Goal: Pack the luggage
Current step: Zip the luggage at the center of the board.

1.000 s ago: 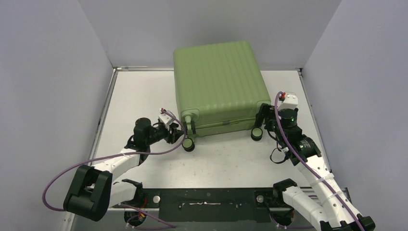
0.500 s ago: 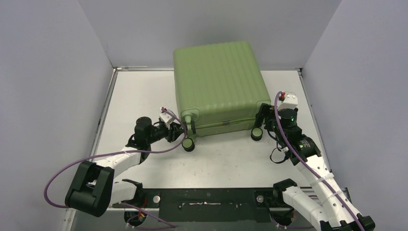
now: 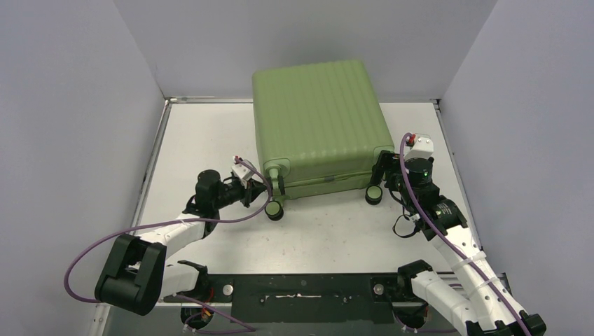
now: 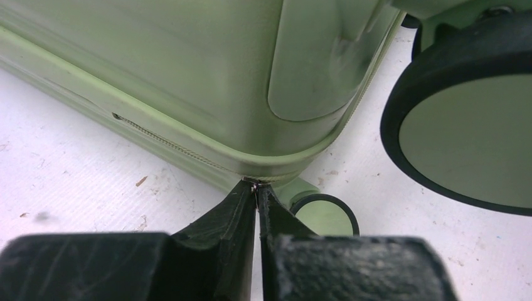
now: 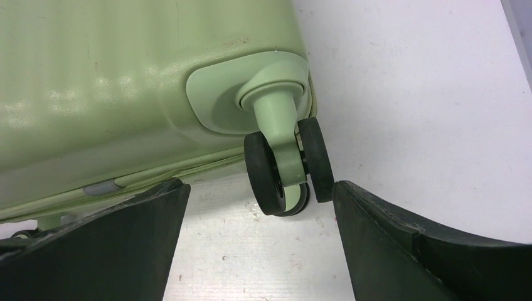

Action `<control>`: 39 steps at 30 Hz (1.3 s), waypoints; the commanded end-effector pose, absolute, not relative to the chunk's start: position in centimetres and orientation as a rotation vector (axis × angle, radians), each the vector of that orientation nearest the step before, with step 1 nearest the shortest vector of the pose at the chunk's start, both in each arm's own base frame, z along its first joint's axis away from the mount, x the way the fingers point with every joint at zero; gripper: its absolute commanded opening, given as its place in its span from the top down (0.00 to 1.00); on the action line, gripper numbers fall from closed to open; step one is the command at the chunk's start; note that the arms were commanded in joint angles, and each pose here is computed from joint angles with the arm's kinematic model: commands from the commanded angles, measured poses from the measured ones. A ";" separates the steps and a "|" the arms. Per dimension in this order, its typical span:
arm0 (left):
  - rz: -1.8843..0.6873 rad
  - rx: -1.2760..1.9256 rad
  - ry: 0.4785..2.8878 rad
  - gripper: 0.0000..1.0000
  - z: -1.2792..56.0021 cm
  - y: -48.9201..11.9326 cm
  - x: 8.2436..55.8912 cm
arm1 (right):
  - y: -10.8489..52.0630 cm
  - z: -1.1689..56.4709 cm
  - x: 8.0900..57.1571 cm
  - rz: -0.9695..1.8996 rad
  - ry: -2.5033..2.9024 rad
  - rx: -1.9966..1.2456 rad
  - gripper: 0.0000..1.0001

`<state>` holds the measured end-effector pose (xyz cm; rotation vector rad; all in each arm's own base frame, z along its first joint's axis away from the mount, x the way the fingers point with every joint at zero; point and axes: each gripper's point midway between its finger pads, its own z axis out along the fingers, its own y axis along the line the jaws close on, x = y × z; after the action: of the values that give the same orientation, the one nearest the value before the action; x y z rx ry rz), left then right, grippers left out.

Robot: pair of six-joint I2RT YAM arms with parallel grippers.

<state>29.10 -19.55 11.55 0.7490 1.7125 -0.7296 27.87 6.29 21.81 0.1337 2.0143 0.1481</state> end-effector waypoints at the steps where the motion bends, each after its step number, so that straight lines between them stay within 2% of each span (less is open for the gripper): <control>1: -0.704 0.751 1.620 0.98 14.0 -19.8 30.4 | 6.9 23.7 28.4 0.190 1.959 0.141 0.13; 10: -0.718 0.756 1.615 1.00 13.9 -20.0 29.8 | 6.9 23.7 28.4 0.195 1.958 0.149 0.13; 29: -0.807 0.821 1.656 1.00 13.2 -22.6 25.5 | 6.4 23.9 28.3 0.186 1.961 0.208 0.12; 39: -0.790 0.821 1.678 1.00 13.0 -22.4 25.3 | 3.4 24.5 29.1 -0.038 1.993 0.224 0.07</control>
<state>27.01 -20.79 12.13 0.7595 1.7147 -0.6862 28.43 5.13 22.79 0.2122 2.0214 0.0791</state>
